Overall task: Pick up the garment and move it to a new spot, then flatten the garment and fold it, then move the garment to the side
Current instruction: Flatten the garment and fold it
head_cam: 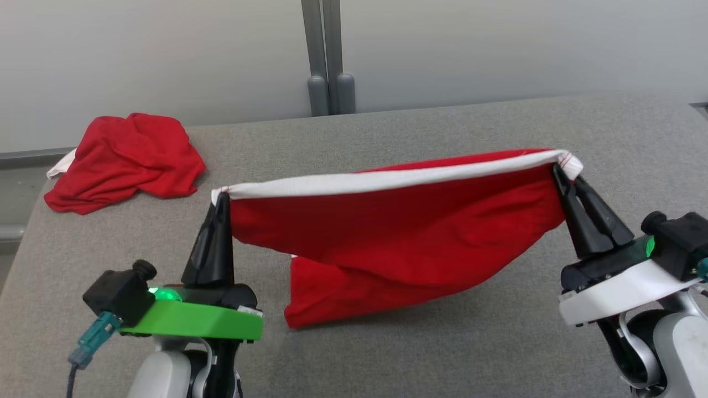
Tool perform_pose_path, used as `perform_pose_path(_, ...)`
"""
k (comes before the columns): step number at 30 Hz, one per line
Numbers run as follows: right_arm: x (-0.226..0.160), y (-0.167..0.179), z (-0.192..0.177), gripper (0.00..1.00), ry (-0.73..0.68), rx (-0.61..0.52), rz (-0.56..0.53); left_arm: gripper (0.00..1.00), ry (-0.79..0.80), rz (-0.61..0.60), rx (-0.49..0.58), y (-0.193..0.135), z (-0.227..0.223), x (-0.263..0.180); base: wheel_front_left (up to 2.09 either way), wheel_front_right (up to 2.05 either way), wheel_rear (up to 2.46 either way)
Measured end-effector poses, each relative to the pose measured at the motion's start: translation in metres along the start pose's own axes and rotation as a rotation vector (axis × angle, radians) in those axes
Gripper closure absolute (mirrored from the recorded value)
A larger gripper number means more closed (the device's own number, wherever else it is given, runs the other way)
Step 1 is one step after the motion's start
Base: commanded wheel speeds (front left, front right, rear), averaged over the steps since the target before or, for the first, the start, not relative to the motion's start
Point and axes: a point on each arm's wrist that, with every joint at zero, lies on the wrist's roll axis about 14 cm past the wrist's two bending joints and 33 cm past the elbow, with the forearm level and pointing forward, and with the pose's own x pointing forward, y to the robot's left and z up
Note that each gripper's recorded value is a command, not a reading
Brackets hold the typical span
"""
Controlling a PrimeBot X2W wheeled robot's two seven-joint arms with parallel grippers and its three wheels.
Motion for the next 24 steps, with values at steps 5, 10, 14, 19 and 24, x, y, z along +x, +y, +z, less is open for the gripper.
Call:
perform_pose_path(5,0.001,0.003,0.061,1.00,-0.157,-0.092,0.030,1.00,-0.186,-0.141,0.061,-0.045,0.071,0.007,0.00,0.00,0.00)
perform_pose_path(10,0.002,0.003,0.079,1.00,-0.173,-0.142,0.039,1.00,-0.256,-0.223,0.114,-0.071,0.107,0.011,0.00,0.00,0.00)
perform_pose_path(14,0.014,0.003,0.071,1.00,-0.136,-0.146,0.058,1.00,-0.251,-0.232,0.172,-0.070,0.118,0.025,0.00,0.00,0.00)
perform_pose_path(19,0.052,-0.003,0.049,1.00,-0.073,-0.178,0.099,1.00,-0.220,-0.237,0.266,-0.059,0.120,0.065,0.00,0.00,0.00)
perform_pose_path(24,0.117,-0.002,0.044,1.00,-0.103,-0.182,0.130,1.00,-0.232,-0.231,0.356,-0.042,0.129,0.122,0.00,0.00,0.00)
